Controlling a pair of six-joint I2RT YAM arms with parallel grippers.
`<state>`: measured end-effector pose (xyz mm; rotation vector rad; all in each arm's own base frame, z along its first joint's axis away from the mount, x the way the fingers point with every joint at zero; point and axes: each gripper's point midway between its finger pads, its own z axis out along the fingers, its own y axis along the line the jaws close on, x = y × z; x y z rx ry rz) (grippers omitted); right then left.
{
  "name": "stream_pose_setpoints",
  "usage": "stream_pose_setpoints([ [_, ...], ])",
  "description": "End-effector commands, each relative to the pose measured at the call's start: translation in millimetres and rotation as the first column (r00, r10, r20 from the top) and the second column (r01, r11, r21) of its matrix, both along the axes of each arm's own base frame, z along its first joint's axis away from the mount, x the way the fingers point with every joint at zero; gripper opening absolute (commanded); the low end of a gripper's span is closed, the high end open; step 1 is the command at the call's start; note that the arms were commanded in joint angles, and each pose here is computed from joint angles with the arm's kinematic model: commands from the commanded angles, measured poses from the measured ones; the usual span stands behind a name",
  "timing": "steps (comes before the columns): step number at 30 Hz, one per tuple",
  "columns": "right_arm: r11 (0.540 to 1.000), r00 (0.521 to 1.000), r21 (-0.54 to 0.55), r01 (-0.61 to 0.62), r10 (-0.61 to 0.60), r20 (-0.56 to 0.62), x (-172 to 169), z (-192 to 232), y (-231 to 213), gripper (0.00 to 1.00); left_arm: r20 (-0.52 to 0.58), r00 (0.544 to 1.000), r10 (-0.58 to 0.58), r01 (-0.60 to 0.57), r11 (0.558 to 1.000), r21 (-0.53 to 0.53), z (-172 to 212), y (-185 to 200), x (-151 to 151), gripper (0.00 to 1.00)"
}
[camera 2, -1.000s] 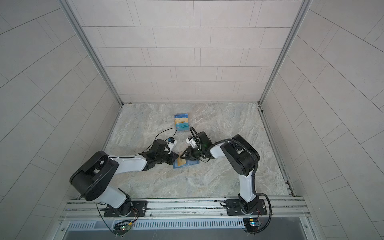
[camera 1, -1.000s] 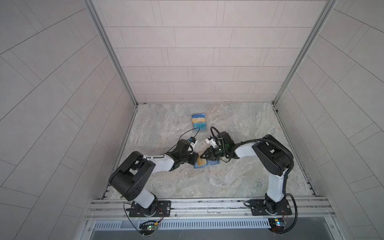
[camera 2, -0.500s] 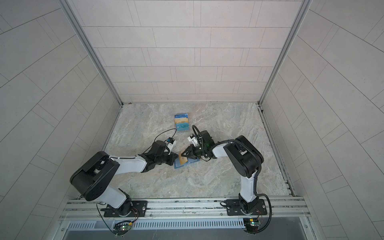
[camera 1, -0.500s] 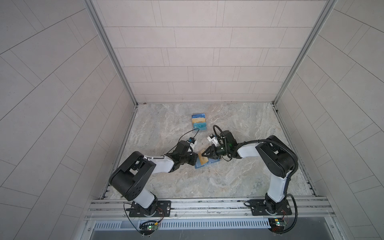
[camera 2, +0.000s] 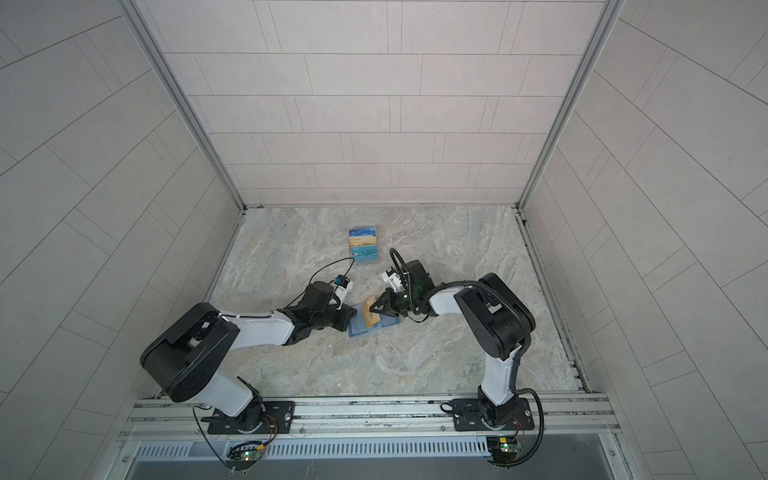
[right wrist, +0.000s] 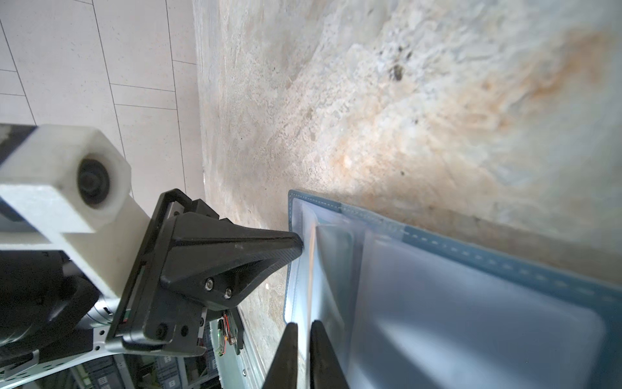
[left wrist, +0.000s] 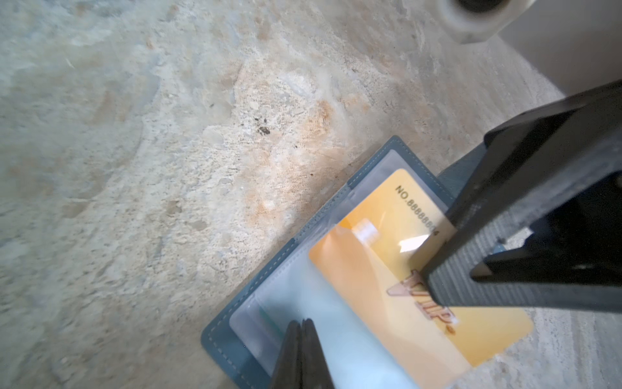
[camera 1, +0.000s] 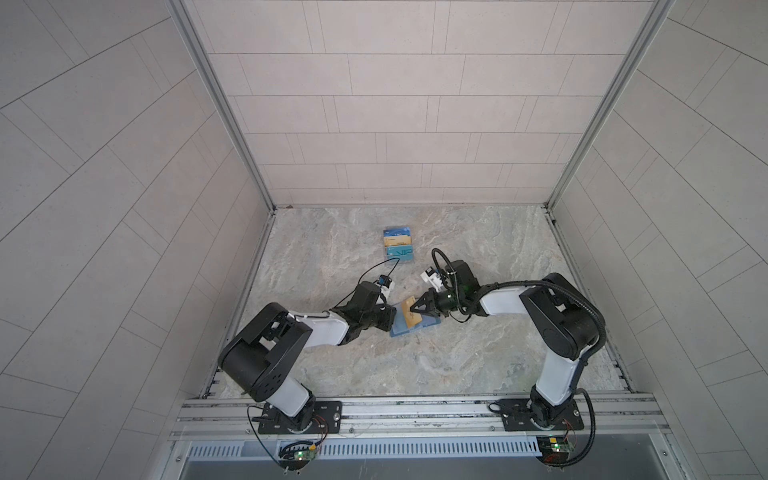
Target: Take the credit cards out of the card holder
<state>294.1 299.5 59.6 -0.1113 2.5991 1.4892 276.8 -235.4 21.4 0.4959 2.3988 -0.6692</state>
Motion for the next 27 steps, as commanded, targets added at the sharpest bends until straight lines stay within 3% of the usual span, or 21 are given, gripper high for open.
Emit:
stream_pose_setpoints([
  [1,0.998,0.999,-0.056,-0.001,0.004,0.052,-1,8,-10,0.1,-0.142,0.99,0.016,0.003,0.992,0.129,-39,24,-32,0.0],
  [6,0.993,0.997,-0.115,0.0,0.009,0.079,-2,13,-20,0.07,-0.133,0.991,0.01,0.005,0.993,0.114,-34,21,-30,0.0],
  [11,0.97,0.992,-0.245,0.006,0.026,0.127,-5,15,-38,0.05,-0.1,0.995,0.005,0.003,0.996,0.084,-18,17,-25,0.0],
  [15,0.953,0.978,-0.303,0.01,0.054,0.202,-6,32,-50,0.05,-0.061,0.998,-0.022,0.025,0.998,0.05,3,9,-20,0.09],
  [21,0.973,0.944,-0.215,-0.089,0.151,0.293,-17,71,-39,0.05,0.055,0.996,-0.071,0.074,0.995,-0.062,66,-9,-11,0.3],
  [25,0.971,0.91,-0.114,-0.212,0.239,0.338,-35,102,-26,0.06,0.141,0.978,-0.155,0.173,0.976,-0.133,116,-19,-19,0.48],
  [27,0.965,0.892,-0.097,-0.243,0.262,0.37,-42,114,-26,0.06,0.163,0.963,-0.213,0.241,0.954,-0.176,138,-21,-28,0.53],
])
